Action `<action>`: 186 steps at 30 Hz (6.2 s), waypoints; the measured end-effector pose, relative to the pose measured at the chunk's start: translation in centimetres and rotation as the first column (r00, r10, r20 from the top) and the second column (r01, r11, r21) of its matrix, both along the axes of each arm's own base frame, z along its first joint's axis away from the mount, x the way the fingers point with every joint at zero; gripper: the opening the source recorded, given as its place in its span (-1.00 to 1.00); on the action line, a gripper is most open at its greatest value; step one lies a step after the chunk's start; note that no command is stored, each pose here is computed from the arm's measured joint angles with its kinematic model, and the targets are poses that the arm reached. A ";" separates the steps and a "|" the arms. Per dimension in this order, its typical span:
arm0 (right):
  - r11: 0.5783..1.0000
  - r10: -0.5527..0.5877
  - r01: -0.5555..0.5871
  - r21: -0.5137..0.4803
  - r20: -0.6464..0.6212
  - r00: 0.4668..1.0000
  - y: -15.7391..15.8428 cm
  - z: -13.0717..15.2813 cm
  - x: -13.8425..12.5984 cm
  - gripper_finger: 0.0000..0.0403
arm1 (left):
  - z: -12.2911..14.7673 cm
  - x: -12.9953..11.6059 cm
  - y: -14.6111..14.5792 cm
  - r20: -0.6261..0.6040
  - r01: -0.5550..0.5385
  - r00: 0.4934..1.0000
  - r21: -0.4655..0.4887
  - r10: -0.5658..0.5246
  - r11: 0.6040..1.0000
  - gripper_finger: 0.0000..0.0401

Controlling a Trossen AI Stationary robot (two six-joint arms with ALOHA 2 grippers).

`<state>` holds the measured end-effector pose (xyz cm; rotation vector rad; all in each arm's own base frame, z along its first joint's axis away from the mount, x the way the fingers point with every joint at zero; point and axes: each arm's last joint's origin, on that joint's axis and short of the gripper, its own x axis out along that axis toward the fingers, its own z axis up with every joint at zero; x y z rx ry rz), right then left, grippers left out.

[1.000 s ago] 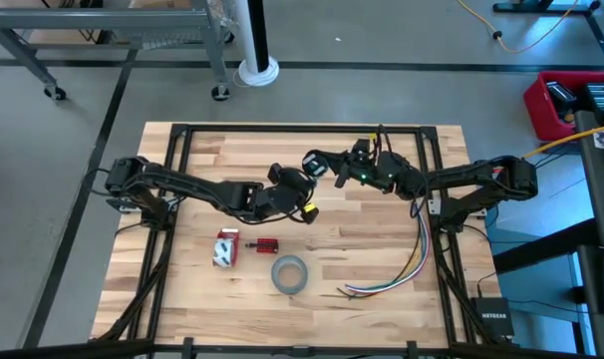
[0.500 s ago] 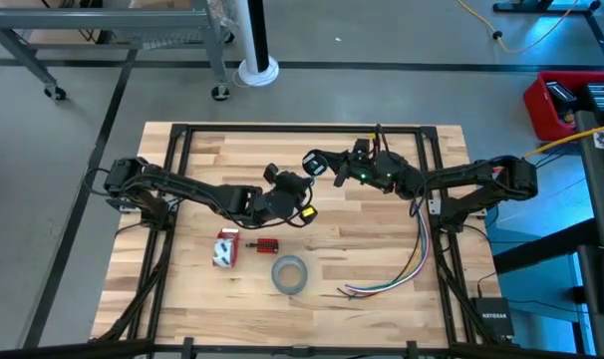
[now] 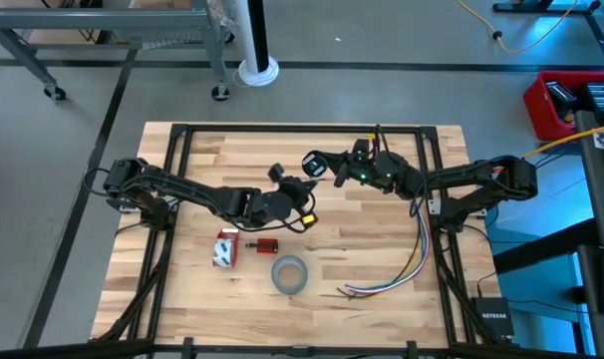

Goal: Coil cords
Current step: Coil the green wire onto the spool

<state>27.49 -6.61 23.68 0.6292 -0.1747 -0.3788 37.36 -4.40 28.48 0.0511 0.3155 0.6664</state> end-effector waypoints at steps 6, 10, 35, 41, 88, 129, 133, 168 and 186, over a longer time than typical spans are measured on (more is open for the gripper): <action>1.000 0.005 -0.005 0.013 -0.005 1.000 0.0 -0.1 0.0 -0.97 | 0.8 0.3 0.0 0.053 0.027 0.998 0.027 -0.028 0.999 -1.00; 1.000 0.024 -0.023 0.012 -0.005 1.000 0.1 -0.1 0.0 -0.97 | 0.7 0.6 0.7 0.079 0.083 0.994 -0.031 -0.081 0.996 -1.00; 0.999 0.038 -0.038 0.013 -0.012 0.999 0.1 -0.2 0.0 -0.97 | 1.1 1.6 3.8 0.251 0.132 0.964 -0.180 -0.084 0.975 -1.00; 0.999 0.046 -0.046 0.016 -0.026 0.999 0.1 -0.3 0.0 -0.97 | -0.4 2.8 3.9 0.268 0.161 0.958 -0.195 -0.106 0.968 -1.00; 0.992 0.117 -0.107 0.067 -0.181 0.977 0.3 -1.9 0.0 -0.97 | -0.4 2.4 7.8 0.181 -0.007 0.983 -0.112 0.028 0.994 -0.97; 0.988 0.146 -0.135 0.071 -0.188 0.971 0.5 -2.1 0.0 -0.97 | -0.4 2.0 9.1 0.123 0.023 0.992 -0.116 -0.008 0.993 -0.52; 0.989 0.144 -0.133 0.070 -0.184 0.972 0.5 -2.0 0.0 -0.97 | -0.3 1.9 9.2 0.131 0.018 0.991 -0.129 -0.001 0.992 -0.53; 0.972 0.197 -0.176 0.159 -0.129 0.972 0.6 -1.8 0.1 -0.97 | 2.9 -7.9 8.5 -0.340 -0.249 0.916 -0.073 0.211 0.966 -0.59; 0.950 0.196 -0.161 0.269 -0.107 0.975 0.6 -2.0 0.0 -0.97 | 6.5 -21.0 5.5 -0.416 -0.339 0.878 -0.186 0.239 0.922 -0.59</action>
